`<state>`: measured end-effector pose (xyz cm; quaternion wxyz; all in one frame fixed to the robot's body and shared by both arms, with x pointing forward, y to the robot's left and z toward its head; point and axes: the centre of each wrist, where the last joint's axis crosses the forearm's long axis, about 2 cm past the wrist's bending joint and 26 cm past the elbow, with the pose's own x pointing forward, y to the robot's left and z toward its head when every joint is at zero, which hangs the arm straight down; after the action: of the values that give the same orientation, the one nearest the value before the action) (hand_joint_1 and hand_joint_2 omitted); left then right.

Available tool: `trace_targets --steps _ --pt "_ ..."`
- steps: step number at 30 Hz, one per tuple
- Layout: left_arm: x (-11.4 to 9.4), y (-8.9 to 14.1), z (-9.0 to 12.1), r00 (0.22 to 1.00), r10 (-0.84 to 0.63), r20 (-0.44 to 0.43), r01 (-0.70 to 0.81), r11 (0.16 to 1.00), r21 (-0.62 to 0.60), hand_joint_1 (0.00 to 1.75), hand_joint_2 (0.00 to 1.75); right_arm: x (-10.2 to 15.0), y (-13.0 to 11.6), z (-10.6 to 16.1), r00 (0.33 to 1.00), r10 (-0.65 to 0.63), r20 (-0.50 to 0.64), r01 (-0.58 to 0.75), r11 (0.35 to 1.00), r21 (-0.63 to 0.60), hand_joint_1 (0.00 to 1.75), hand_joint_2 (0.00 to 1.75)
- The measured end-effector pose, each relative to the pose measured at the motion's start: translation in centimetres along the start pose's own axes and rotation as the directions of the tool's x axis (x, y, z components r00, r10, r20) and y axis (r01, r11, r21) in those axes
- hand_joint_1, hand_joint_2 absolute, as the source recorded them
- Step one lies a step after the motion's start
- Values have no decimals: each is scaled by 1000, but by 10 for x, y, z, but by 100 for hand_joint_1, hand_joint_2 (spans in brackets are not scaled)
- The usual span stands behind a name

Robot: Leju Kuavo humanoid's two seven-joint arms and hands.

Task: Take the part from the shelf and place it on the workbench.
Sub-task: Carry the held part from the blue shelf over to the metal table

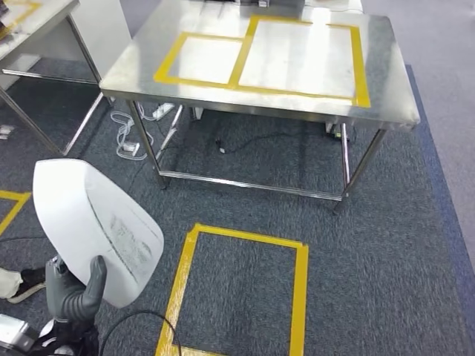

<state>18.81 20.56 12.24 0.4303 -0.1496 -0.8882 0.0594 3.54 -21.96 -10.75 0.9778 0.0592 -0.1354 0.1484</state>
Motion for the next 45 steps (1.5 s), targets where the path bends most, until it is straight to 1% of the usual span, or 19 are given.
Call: trace_targets --steps 4,12,21,29,34,42,45 --pt "0 -1 -2 1000 5 7 -5 1000 -2 175 175 4 -2 -1 1000 2 5 -2 1000 -2 0 0" --pt "0 0 1 1000 6 -2 -6 1000 0 175 175 -2 0 0 1000 1 -10 -1 1000 4 0 0" --pt "0 0 1 1000 11 -4 -11 1000 -5 175 175 2 -1 0 1000 -1 -1 1 1000 8 0 0" --pt "-1 -1 2 1000 14 -8 -14 1000 -7 175 175 -6 -1 1 1000 -23 -11 23 1000 6 0 0" --pt "-1 -2 1 1000 14 -6 -14 1000 -9 175 175 -1 -4 0 1000 -29 1 29 1000 -4 0 0" --pt "0 -1 7 1000 8 -22 -9 1000 -6 175 175 -10 -1 2 999 -35 -16 35 999 0 0 0" --pt "-1 0 9 1000 7 -30 -7 1000 -7 175 175 -9 -2 1 999 -36 -14 36 999 -1 0 0"
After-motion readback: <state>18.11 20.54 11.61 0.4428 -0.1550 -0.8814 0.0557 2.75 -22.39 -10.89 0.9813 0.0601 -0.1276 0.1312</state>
